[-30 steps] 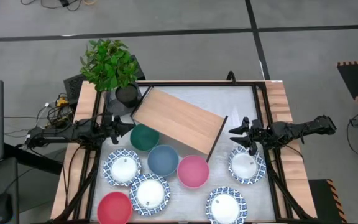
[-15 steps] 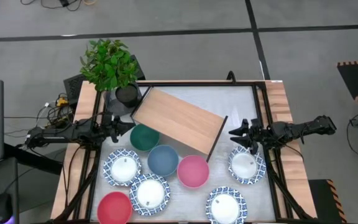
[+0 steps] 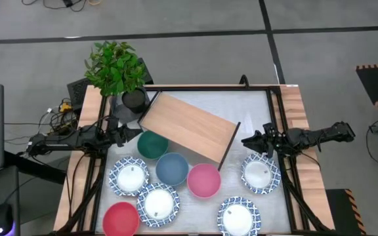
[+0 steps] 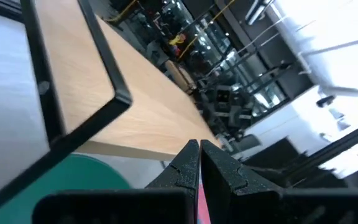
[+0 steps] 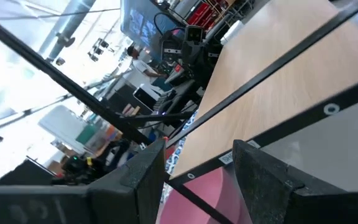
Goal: Place and stack bowls onto a shelf
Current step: Put the green bowl on the shelf
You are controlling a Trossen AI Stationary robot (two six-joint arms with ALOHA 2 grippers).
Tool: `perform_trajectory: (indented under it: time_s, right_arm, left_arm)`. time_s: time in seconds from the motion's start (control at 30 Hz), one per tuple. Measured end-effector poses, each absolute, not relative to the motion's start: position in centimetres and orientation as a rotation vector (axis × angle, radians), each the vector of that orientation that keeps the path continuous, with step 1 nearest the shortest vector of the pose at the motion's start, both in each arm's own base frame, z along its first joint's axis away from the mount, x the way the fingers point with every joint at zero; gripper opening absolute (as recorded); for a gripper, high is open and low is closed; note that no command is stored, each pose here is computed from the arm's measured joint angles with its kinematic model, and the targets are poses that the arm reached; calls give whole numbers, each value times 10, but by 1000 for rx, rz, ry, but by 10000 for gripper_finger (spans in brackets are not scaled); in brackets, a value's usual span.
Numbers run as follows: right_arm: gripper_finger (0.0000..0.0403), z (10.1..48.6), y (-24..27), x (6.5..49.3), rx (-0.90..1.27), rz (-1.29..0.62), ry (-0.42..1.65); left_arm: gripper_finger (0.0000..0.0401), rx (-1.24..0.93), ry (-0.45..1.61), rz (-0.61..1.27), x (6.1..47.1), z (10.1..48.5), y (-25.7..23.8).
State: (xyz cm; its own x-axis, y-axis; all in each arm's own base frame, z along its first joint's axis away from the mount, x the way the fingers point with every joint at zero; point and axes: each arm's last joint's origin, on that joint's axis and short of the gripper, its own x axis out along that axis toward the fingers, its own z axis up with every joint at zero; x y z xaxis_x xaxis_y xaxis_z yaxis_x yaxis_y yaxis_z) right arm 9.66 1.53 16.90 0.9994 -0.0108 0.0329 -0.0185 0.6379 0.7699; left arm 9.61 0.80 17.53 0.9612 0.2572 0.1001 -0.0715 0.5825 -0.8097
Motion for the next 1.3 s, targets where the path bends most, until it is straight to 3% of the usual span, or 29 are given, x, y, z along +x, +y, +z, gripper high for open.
perform_trajectory:
  time_s: [0.17,0.5,0.77,0.87,1.03,1.17,1.3]
  right_arm:
    - [212,170,15,97,895,8,-42]
    - [212,178,15,96,970,47,-125]
    - [212,195,14,92,1125,143,-281]
    - [212,208,13,88,1087,184,-374]
    - [212,247,9,73,945,209,-573]
    - [212,276,6,60,797,176,-627]
    - [212,292,4,52,705,102,-534]
  left_arm:
    - [15,-957,-299,78,94,188,6]
    - [99,-792,-687,-43,73,239,6]
    - [112,-858,-725,-151,66,272,5]
    - [112,-894,-710,-177,67,287,4]
    - [112,-921,-501,-229,80,317,1]
    - [112,-1002,-96,-175,97,331,-2]
    - [112,-1037,402,20,102,327,-4]
